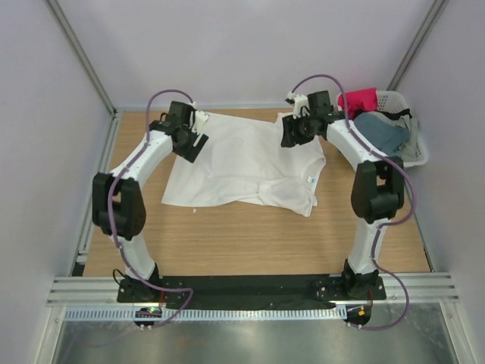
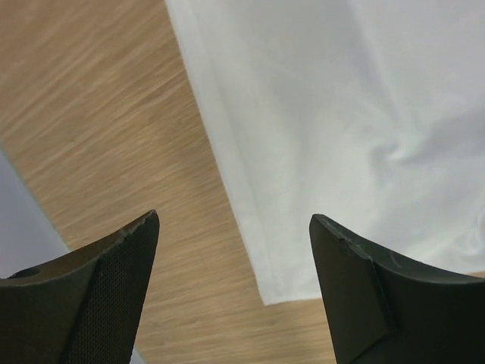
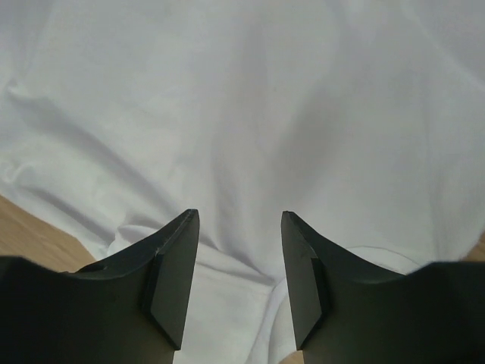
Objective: Fold and stack the t-shirts
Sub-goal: Flatten the tshirt out
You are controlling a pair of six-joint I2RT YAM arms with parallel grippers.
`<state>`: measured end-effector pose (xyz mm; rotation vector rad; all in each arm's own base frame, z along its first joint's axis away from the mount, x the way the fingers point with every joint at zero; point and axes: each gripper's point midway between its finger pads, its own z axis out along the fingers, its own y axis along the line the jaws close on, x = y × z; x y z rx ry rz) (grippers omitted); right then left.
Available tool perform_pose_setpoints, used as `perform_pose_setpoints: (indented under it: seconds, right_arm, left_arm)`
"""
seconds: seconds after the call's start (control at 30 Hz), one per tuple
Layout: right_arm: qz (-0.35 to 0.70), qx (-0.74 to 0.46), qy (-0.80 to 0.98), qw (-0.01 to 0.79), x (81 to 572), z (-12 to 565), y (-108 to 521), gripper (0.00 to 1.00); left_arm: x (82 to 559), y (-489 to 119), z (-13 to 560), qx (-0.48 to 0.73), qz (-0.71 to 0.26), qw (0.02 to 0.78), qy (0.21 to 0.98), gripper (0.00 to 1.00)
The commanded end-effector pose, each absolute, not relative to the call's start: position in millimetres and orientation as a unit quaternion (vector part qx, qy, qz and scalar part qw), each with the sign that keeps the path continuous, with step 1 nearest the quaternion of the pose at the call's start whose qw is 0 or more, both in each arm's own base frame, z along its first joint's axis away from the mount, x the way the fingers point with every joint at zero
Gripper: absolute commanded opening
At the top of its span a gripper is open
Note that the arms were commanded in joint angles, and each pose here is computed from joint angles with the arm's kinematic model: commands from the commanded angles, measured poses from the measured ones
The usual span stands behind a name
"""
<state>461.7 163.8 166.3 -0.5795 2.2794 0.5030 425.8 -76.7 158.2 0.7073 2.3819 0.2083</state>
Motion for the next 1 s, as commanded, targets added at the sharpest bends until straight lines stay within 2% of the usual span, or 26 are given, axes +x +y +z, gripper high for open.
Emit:
perform_pose_setpoints:
  seconds: [0.0, 0.2, 0.43, 0.6, 0.83, 0.97]
  right_arm:
    - [0.206, -0.185, 0.897, 0.344, 493.2, 140.3, 165.6, 0.53]
    - [0.227, -0.185, 0.903, 0.316, 498.5, 124.2, 173.4, 0.53]
    - [0.241, -0.17, 0.921, 0.253, 453.8, 89.2, 169.3, 0.53]
    - [0.24, -0.164, 0.933, 0.213, 424.9, 62.6, 162.9, 0.53]
    - [0.239, -0.159, 0.94, 0.185, 398.8, 53.8, 157.6, 0.53]
    - [0.236, -0.157, 0.943, 0.172, 372.8, 47.9, 151.6, 0.53]
  left_arm:
    - [447.7, -90.9, 150.7, 0.245, 0.056, 0.306, 0.919, 0.81]
    - [435.5, -104.0, 103.7, 0.236, 0.011, 0.235, 0.943, 0.77]
    - [397.9, -106.7, 57.9, 0.236, -0.019, 0.138, 0.962, 0.77]
    - [365.6, -105.9, 22.5, 0.24, -0.041, 0.047, 0.969, 0.71]
    - [334.6, -112.0, 16.6, 0.227, -0.078, 0.003, 0.971, 0.72]
    - [289.4, -109.7, 6.4, 0.214, -0.096, -0.045, 0.971, 0.72]
